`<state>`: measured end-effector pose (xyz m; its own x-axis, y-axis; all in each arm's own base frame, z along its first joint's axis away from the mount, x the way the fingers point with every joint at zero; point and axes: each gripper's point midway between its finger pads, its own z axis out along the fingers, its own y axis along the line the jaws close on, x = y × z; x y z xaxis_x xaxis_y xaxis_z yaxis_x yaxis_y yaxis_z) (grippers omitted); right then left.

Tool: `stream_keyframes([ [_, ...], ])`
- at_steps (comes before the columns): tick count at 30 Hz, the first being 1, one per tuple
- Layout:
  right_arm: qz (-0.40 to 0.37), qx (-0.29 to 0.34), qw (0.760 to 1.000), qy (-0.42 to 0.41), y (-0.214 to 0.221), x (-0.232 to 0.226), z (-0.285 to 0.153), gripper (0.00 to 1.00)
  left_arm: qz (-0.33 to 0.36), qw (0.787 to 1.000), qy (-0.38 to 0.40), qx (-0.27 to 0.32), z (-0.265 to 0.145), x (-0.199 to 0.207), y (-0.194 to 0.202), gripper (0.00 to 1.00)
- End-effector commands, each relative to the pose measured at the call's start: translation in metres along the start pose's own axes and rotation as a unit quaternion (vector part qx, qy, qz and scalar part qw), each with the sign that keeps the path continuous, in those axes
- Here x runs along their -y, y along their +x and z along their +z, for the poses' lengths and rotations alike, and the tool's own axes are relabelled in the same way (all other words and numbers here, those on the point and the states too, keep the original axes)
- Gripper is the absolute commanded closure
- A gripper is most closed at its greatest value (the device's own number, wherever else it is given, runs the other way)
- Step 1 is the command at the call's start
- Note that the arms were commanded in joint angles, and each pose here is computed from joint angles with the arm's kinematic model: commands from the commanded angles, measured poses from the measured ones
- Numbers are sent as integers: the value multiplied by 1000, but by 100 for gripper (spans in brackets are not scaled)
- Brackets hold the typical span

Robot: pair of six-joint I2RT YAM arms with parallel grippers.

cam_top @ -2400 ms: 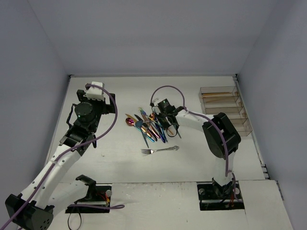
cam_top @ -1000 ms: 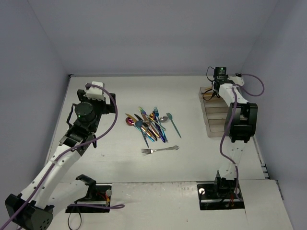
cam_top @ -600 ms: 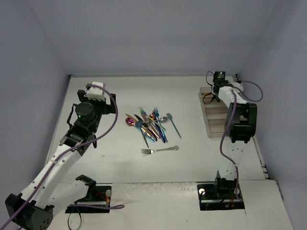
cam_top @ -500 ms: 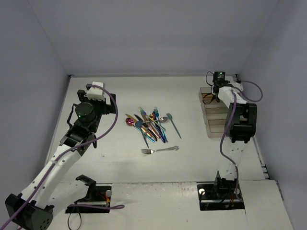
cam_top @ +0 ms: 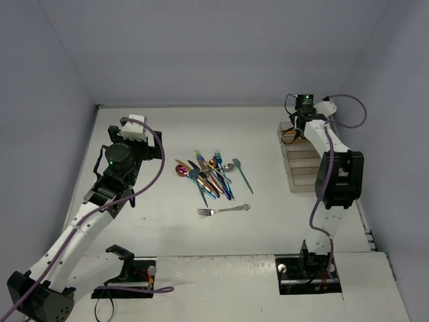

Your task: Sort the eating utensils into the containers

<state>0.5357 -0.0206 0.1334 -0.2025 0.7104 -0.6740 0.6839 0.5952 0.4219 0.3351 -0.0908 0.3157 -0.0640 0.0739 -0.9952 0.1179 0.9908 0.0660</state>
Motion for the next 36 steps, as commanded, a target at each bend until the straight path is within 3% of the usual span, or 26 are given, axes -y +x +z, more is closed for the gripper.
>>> stream_keyframes([
  [1,-239,-43,955,-168,49,-60,-86,69,-5,999,2,40,-1,0,-26,10],
  [4,-367,-83,893,-248,104,-62,-126,67,-6,999,4,39,-1,1,-25,10],
  [6,-442,-106,837,-304,153,-66,-165,64,-8,999,6,38,0,2,-25,10],
  [9,-516,-127,774,-344,200,-52,-199,63,-7,999,8,36,0,3,-24,10],
  [15,-596,-170,705,-345,267,-22,-213,63,-4,999,5,32,2,3,-21,10],
  [24,-643,-172,670,-329,307,-18,-213,67,-3,1000,4,30,3,3,-20,10],
  [36,-662,-157,673,-289,317,-14,-193,71,-5,999,5,31,2,3,-21,10],
])
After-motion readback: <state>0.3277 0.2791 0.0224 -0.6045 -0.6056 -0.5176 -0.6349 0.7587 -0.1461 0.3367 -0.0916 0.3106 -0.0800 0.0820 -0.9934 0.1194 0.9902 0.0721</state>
